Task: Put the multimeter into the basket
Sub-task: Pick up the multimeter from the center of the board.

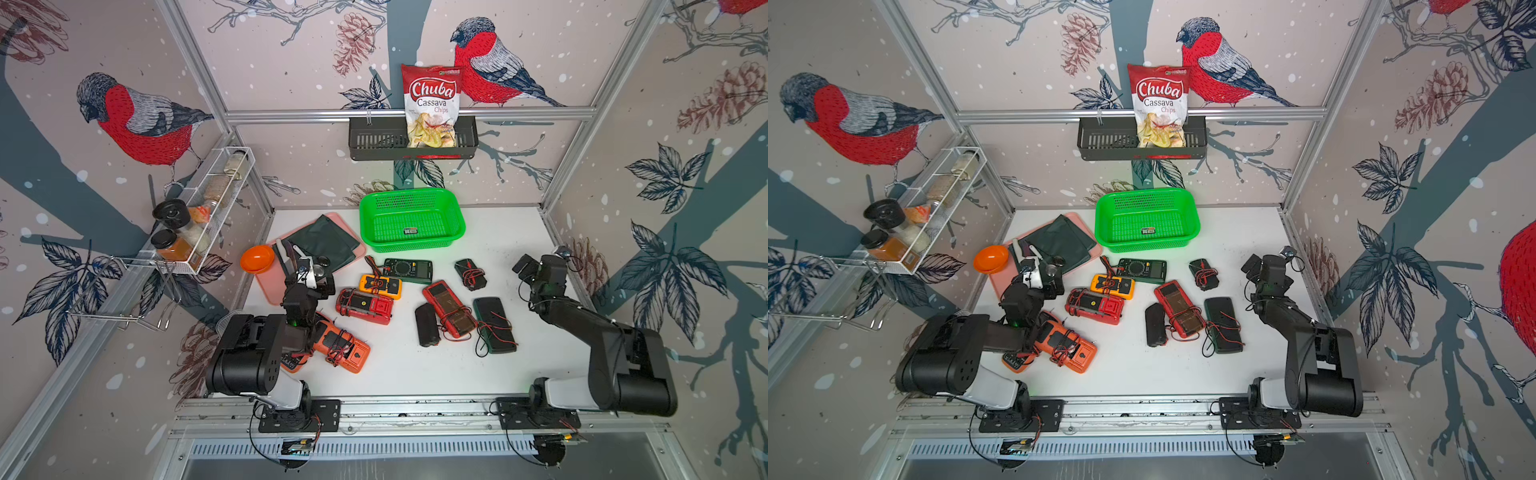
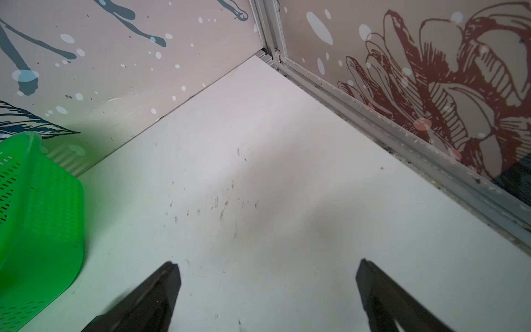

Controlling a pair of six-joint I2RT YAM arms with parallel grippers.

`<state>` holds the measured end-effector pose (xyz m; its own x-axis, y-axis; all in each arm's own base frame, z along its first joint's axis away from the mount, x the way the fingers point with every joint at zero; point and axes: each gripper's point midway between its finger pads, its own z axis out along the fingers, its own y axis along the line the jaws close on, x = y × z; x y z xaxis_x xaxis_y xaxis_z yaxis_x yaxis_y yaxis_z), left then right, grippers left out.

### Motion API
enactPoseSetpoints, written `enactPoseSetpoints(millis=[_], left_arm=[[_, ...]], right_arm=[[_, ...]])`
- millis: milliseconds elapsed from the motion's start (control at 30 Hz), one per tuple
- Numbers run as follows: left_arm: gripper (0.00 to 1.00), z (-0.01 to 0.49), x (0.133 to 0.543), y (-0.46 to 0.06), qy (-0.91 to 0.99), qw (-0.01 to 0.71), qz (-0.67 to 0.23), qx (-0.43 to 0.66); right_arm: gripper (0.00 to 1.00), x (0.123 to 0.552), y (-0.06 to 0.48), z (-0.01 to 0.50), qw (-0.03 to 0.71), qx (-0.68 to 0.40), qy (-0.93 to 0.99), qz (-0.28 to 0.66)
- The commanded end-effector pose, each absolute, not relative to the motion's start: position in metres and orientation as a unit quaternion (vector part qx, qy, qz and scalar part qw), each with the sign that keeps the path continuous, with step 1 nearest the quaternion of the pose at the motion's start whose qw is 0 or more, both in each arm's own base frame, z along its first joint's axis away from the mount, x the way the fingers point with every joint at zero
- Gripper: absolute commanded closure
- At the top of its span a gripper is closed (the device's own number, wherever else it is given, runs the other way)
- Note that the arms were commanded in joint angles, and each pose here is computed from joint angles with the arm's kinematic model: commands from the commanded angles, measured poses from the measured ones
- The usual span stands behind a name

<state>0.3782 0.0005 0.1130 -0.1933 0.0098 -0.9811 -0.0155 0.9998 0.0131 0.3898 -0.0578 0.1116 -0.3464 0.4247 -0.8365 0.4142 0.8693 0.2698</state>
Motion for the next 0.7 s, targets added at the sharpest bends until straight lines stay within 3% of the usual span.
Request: enactPoseSetpoints(millis=[0, 667], left_arm=[[0.02, 0.124, 0.3804, 0.0024, 0.758, 0.652, 0.013, -0.005], [0.02, 0.1244, 0.3807, 0.0026, 0.758, 0.652, 0.013, -0.005]], right_arm=[[0.0, 0.3924, -0.0601, 0.1196, 0.523, 0.263, 0.81, 0.006], [0.0, 0.3925, -0.0595, 0.1203, 0.524, 0.263, 0.81, 0.006]])
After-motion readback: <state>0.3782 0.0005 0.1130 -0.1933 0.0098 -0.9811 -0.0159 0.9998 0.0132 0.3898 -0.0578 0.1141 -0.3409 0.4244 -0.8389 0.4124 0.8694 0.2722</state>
